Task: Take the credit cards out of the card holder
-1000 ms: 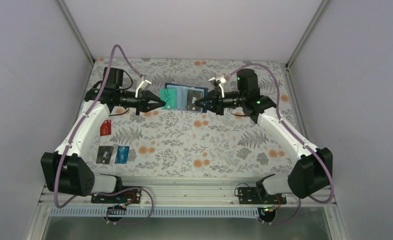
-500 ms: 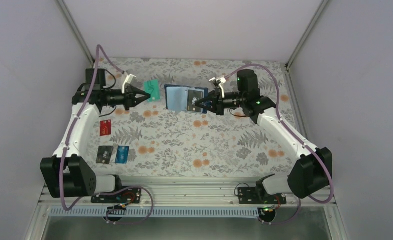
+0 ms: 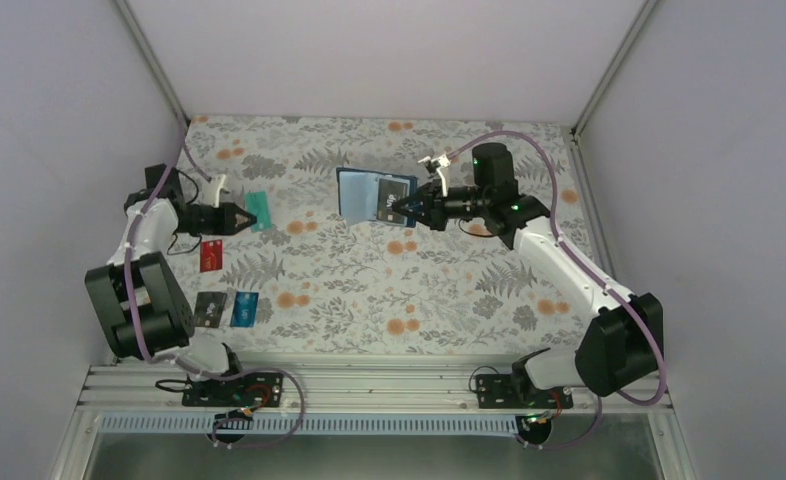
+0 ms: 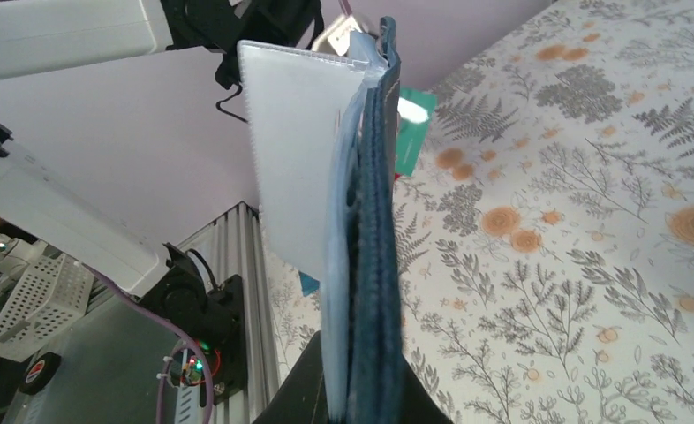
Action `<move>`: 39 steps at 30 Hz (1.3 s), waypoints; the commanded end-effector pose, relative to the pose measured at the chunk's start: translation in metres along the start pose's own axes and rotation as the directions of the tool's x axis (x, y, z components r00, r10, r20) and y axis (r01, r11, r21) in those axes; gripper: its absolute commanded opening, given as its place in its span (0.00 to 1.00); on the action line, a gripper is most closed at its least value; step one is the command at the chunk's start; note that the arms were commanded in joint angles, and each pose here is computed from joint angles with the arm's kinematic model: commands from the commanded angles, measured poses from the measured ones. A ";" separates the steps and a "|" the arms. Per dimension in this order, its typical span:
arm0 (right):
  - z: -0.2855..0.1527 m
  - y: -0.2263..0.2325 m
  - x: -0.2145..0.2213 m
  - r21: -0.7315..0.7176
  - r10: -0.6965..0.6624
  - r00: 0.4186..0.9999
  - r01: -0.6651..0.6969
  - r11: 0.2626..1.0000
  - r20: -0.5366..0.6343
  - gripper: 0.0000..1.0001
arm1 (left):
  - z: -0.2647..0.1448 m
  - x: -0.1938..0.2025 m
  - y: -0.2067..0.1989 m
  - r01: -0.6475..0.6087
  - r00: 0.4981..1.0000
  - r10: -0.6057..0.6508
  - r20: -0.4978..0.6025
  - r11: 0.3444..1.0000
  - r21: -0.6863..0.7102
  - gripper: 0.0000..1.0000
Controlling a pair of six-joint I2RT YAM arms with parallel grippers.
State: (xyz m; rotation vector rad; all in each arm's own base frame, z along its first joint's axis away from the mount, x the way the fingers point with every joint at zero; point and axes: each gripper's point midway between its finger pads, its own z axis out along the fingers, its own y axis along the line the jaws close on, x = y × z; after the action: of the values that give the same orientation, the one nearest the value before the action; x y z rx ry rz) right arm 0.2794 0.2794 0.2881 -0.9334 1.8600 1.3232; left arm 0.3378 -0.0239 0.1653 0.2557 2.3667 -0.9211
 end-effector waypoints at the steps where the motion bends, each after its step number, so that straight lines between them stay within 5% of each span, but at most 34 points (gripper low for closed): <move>1: -0.002 -0.008 0.010 0.040 -0.005 1.000 0.006 0.999 -0.011 0.04 | 0.011 0.048 0.037 0.066 0.979 -0.089 -0.181 0.989 -0.132 0.02; 10: -0.005 -0.007 0.012 0.050 -0.044 0.998 0.046 0.998 -0.034 0.04 | 0.024 0.102 0.098 0.179 0.901 -0.271 -0.339 0.943 -0.279 0.02; 17: -0.003 -0.013 0.013 0.057 -0.038 0.998 0.040 0.998 -0.042 0.04 | 0.029 0.132 0.107 0.183 0.854 -0.296 -0.427 0.941 -0.286 0.02; 28: -0.001 -0.017 0.016 0.052 -0.027 0.998 0.030 0.998 -0.055 0.04 | 0.019 0.149 0.106 0.128 0.800 -0.267 -0.538 0.951 -0.281 0.02; 39: -0.001 -0.016 0.018 0.045 -0.026 0.998 0.029 0.999 -0.060 0.04 | 0.026 0.134 0.129 0.121 0.806 -0.282 -0.520 0.939 -0.322 0.05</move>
State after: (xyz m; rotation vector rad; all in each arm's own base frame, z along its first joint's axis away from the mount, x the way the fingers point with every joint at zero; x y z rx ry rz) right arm 0.2798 0.2718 0.2574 -0.9608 1.9449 1.2483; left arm 0.2827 0.0284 0.0182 0.1355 3.0282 -0.8352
